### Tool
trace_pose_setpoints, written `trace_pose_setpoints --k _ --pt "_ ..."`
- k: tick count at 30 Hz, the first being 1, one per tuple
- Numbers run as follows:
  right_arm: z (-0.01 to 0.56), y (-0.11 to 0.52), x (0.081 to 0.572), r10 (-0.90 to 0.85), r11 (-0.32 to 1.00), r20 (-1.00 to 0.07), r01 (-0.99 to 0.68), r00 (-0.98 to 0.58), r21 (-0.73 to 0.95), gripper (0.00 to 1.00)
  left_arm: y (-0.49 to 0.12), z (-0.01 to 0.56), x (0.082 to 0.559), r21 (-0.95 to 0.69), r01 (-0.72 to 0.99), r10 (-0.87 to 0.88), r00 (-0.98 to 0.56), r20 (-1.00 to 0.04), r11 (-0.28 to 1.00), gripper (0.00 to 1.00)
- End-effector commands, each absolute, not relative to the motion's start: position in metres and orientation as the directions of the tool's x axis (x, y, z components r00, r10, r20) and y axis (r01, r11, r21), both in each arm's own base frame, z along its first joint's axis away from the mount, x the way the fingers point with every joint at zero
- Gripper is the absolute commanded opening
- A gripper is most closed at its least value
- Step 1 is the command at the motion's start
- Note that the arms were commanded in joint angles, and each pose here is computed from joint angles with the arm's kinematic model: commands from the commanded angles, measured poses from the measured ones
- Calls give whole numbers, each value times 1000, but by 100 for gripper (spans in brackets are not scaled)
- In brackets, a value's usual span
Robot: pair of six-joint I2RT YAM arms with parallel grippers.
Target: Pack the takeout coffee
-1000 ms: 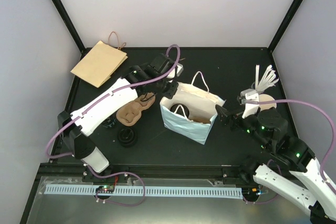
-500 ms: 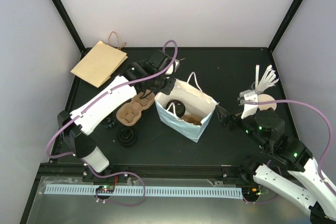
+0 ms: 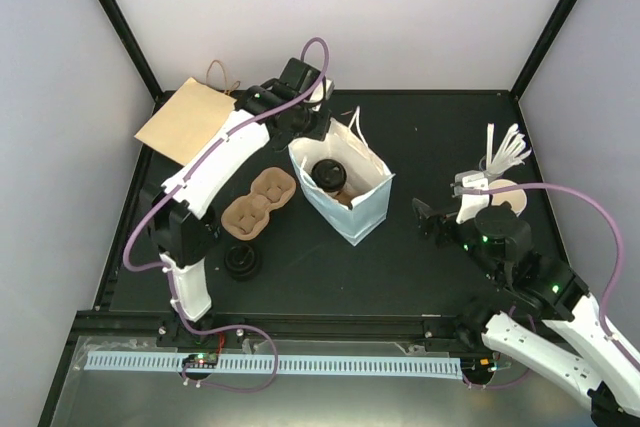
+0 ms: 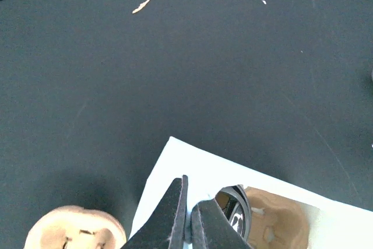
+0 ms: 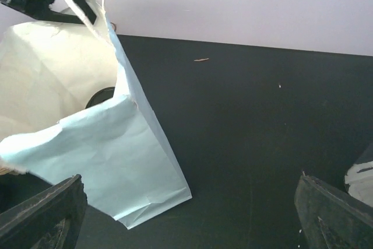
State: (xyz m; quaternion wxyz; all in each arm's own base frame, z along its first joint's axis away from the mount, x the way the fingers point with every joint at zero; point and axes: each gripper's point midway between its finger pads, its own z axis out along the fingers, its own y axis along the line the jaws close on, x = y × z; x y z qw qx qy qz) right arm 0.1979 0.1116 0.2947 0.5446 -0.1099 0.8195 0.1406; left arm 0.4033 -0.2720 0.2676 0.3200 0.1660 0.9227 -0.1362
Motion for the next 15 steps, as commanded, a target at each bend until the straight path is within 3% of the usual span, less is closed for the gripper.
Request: trace_pose_setpoints --k 1,5,9,15 --pt "298 100 196 14 949 -925 -287 -379 131 100 -276 283 432 -230 389 147 -731 -667 892 2" --pt "292 97 195 29 954 -914 -261 -405 146 100 -274 290 445 -255 392 120 -716 -687 884 6" --pt "283 93 197 60 966 -889 -197 -455 166 100 -274 308 438 -275 425 119 -699 -705 862 39" --pt "269 95 203 92 976 -841 -118 -534 181 100 -262 348 414 -265 460 117 -649 -752 847 64"
